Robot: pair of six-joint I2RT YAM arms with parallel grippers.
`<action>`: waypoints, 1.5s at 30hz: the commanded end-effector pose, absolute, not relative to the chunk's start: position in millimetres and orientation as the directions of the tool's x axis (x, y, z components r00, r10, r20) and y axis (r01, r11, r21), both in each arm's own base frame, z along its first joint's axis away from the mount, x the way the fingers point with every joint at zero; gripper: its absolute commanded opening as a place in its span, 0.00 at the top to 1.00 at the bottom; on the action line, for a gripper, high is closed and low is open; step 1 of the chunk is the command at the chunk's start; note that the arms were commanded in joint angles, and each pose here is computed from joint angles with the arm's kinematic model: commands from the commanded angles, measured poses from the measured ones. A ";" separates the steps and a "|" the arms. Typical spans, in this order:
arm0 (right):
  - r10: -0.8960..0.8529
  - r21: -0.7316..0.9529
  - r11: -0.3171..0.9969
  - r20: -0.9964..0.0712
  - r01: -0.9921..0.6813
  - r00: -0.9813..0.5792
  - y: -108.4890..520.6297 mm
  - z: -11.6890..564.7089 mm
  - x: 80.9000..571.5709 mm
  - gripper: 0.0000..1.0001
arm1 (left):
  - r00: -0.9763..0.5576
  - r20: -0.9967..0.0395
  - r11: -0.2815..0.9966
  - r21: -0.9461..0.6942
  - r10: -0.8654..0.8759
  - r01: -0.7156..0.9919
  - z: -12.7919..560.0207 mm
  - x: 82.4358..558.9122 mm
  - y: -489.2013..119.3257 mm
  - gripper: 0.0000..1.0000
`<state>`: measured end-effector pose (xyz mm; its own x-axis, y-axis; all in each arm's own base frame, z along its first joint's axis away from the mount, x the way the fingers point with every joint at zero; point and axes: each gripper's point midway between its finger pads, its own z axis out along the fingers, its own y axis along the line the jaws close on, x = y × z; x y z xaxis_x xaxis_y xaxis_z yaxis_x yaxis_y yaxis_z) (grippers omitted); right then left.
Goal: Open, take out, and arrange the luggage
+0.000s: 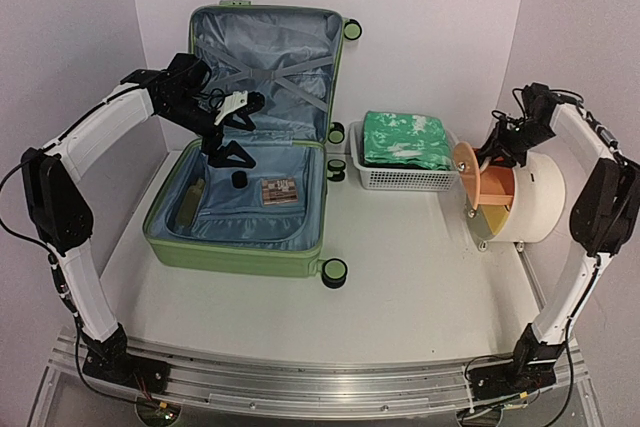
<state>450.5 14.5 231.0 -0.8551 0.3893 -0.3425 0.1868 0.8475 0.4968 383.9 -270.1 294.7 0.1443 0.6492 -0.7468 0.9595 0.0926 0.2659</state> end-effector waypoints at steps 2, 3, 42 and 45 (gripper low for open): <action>0.366 0.533 0.834 -0.341 0.143 -0.866 23.1 235.7 457.9 0.90 | 0.195 -0.755 0.095 0.323 0.627 0.942 315.0 385.7 -270.8 0.00; 0.364 0.541 0.829 -0.333 0.140 -0.870 25.1 233.9 459.2 0.90 | 0.196 -0.755 0.096 0.324 0.626 0.941 315.5 385.9 -270.8 0.00; 0.144 0.172 0.985 -0.770 0.015 -0.621 34.0 374.3 489.2 0.37 | -0.300 -0.642 0.535 0.206 0.705 0.819 226.4 491.6 -218.7 0.11; 0.139 0.188 0.982 -0.818 -0.031 -0.558 51.7 398.5 481.9 0.37 | -0.460 -0.647 0.660 0.092 0.609 0.745 199.0 519.0 -197.1 0.14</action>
<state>496.4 35.0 328.4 -0.7161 0.1470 -0.6824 0.0359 0.9840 0.1743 475.2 -240.7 236.2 -0.1768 0.7202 -0.6709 0.8800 0.4210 0.2200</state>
